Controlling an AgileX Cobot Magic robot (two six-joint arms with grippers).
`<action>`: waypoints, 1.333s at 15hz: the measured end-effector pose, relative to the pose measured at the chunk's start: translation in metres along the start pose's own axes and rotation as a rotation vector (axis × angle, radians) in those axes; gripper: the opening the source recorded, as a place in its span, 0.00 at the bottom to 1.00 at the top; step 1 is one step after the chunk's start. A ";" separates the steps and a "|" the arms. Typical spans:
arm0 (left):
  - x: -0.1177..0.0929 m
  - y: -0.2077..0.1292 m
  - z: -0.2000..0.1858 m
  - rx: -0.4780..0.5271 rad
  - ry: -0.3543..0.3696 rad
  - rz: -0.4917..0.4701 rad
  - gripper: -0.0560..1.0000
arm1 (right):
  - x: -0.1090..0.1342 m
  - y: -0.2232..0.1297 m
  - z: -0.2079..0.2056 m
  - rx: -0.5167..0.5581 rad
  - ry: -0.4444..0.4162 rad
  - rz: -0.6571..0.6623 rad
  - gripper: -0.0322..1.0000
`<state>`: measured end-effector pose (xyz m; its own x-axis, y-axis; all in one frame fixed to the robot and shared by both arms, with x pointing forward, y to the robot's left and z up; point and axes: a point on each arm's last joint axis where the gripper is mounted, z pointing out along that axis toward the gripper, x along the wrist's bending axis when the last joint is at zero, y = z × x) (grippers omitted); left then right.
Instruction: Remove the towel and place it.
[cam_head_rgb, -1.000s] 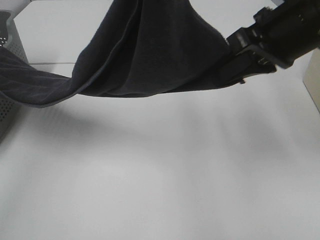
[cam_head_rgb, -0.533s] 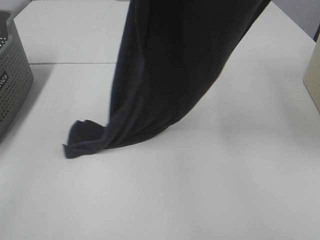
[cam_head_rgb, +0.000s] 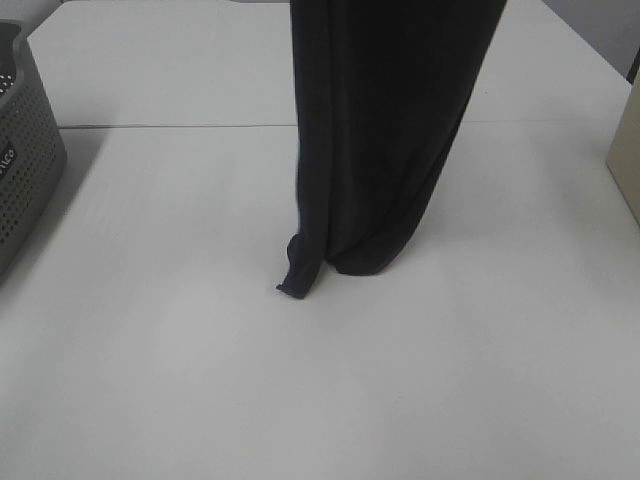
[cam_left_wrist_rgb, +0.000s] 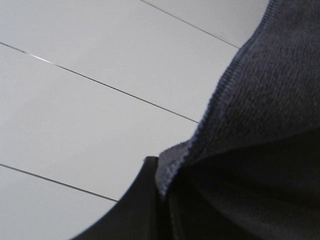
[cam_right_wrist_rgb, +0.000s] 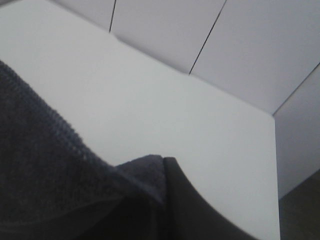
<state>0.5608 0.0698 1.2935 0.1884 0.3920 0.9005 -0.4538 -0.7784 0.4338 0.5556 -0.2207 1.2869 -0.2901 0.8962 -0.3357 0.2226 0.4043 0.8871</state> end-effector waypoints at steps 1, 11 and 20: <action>0.006 -0.003 0.004 -0.043 0.067 -0.002 0.05 | -0.001 0.007 0.006 -0.084 -0.022 0.035 0.05; 0.028 -0.072 0.040 -0.183 0.408 -0.007 0.05 | -0.001 0.030 0.055 -0.561 -0.060 0.269 0.05; 0.008 -0.150 0.107 -0.175 0.544 0.000 0.05 | 0.009 0.021 0.144 -0.626 -0.071 0.269 0.05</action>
<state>0.7241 0.1370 1.2387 -0.2663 0.6242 0.7345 -0.6003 -0.7036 0.3803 0.6920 -0.1775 1.2567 -0.2333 0.9692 -0.0792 -0.3080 0.0036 0.9514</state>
